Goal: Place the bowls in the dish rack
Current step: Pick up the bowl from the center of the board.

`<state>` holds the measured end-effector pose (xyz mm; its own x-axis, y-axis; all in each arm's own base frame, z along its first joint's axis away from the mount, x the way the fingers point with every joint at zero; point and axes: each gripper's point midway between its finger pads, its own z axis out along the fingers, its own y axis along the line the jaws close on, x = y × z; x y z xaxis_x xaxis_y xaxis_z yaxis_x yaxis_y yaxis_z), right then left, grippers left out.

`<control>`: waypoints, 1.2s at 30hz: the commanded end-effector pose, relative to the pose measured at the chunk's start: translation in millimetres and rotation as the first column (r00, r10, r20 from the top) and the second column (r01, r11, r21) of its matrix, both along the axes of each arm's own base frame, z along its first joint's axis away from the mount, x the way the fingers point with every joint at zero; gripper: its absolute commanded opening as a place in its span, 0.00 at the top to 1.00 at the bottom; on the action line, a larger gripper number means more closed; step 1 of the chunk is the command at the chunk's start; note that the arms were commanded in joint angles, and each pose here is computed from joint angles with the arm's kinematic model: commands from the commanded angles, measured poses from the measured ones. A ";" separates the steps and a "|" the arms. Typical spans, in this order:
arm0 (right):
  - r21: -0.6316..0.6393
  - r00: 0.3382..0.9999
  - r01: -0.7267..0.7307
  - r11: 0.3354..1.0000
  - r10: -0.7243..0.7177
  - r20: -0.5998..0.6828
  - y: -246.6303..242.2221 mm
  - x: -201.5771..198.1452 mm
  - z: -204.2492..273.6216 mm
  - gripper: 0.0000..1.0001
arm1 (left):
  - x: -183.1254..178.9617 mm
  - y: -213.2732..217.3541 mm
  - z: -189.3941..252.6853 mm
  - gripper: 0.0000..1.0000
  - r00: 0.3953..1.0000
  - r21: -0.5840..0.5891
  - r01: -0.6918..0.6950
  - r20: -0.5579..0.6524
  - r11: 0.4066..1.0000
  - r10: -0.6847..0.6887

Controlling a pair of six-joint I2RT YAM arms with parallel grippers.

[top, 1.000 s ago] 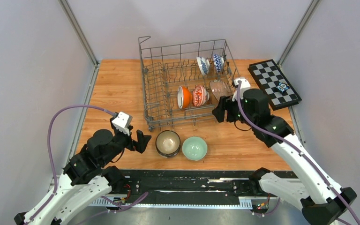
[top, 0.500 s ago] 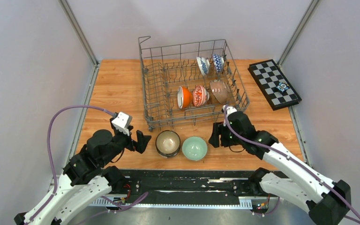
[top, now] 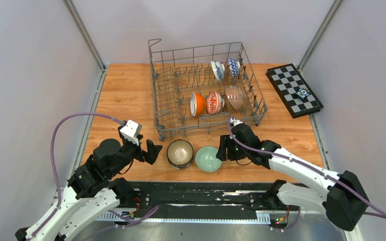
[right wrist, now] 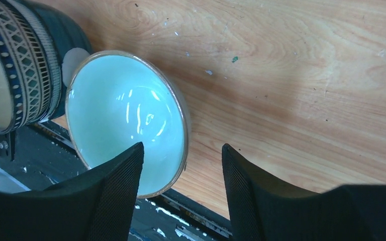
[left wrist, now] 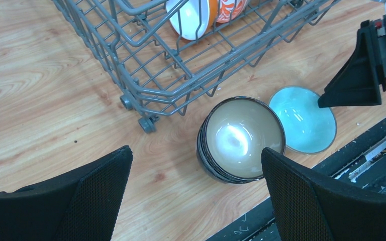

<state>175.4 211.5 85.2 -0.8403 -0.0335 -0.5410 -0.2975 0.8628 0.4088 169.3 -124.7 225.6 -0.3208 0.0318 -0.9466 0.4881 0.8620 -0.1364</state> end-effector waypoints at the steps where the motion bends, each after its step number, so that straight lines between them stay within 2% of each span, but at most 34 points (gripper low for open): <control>1: 0.023 0.999 0.030 0.999 -0.030 -0.012 7.2 0.6 -8.7 0.40 | 1.5 -5.2 3.0 0.00 1.000 -0.011 0.017 0.005 1.000 -0.017; 6: 0.010 0.999 0.009 1.000 -0.008 -0.032 12.5 -3.8 -18.2 0.46 | -0.5 -14.1 10.4 0.00 0.998 -0.028 0.052 -0.016 0.998 -0.053; 15: -0.045 0.999 -0.009 0.999 0.006 -0.050 12.5 -8.5 -33.8 0.58 | -18.4 -42.7 31.5 0.00 0.978 -0.144 0.186 -0.068 0.972 -0.197; 19: -0.049 0.999 -0.017 0.999 0.015 -0.043 12.4 -9.2 -33.7 0.73 | -24.3 -55.1 29.8 0.00 0.961 -0.177 0.229 -0.115 0.957 -0.252; 22: -0.045 0.999 -0.026 0.999 0.024 -0.033 12.5 -9.4 -29.4 0.96 | -29.3 -63.5 28.3 0.00 0.945 -0.202 0.261 -0.146 0.944 -0.293; 36: -0.107 0.992 -0.038 0.994 0.051 0.115 -5.0 -11.7 19.9 0.97 | -59.2 -108.3 24.7 0.00 0.877 -0.281 0.381 -0.193 0.881 -0.441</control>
<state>158.2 202.7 69.8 -0.8251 -0.1291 -0.5501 -0.3372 0.8937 0.2959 115.3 -214.7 247.6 -0.5419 0.0195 -0.8402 0.7060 0.5529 -0.4426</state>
